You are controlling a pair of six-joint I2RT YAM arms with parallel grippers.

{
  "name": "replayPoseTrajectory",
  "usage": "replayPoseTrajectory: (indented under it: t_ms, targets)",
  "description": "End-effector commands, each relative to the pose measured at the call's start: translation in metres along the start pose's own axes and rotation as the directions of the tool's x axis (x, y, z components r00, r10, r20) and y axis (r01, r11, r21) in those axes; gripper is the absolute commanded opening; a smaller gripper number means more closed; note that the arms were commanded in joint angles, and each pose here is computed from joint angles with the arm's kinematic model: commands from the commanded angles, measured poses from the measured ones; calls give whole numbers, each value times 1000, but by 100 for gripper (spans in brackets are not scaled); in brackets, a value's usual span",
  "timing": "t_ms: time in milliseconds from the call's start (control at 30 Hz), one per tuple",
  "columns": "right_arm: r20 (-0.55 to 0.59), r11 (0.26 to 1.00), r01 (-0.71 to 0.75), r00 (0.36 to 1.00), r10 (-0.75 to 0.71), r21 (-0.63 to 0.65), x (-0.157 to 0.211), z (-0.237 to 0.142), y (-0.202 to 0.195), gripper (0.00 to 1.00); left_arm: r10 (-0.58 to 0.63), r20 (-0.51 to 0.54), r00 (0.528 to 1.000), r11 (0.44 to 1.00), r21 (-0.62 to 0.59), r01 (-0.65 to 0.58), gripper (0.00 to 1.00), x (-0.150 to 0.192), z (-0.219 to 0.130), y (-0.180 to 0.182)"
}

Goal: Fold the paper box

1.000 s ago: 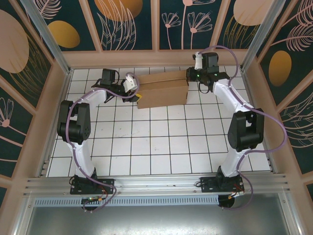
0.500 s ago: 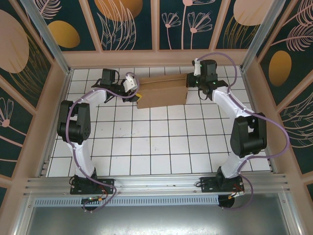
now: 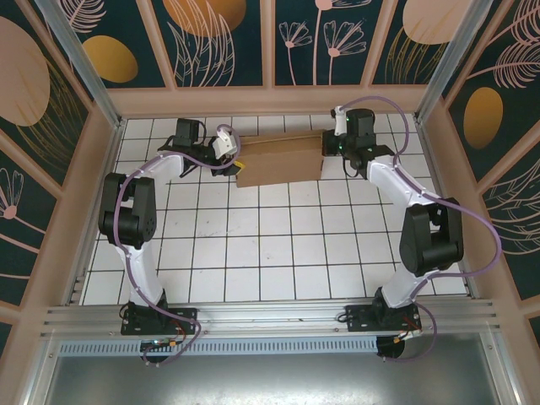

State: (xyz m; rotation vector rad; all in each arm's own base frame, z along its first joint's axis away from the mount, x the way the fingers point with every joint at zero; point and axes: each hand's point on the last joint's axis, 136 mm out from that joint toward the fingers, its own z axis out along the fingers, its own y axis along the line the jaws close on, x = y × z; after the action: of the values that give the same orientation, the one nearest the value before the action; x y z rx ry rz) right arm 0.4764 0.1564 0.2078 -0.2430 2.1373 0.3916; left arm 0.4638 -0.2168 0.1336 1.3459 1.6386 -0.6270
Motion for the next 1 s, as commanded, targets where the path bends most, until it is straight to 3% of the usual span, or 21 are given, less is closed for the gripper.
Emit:
replayPoseTrajectory:
  t_ms: [0, 233, 400, 600, 800, 967]
  targets:
    - [1, 999, 29, 1000, -29, -13, 5, -5, 8, 0, -21, -17, 1000, 999, 27, 21, 46, 12, 7, -7]
    - [36, 998, 40, 999, -39, -38, -8, -10, 15, 2, -17, -17, 1000, 999, 32, 18, 46, 13, 7, -9]
    - [82, 998, 56, 995, -54, -23, -19, -21, 15, 31, -18, -18, 1000, 999, 31, 18, 46, 13, 7, -9]
    - [128, 998, 61, 990, -62, 6, -30, -32, 12, 47, -18, -18, 1000, 999, 34, 19, 46, 13, 7, -9]
    - [142, 1000, 27, 989, -27, 7, -41, -36, 6, 48, -18, -19, 1000, 999, 35, 19, 46, 13, 7, -10]
    - [72, 999, 48, 996, -49, 10, -34, -23, 2, 35, -17, -18, 1000, 999, 37, 17, 46, 13, 7, -10]
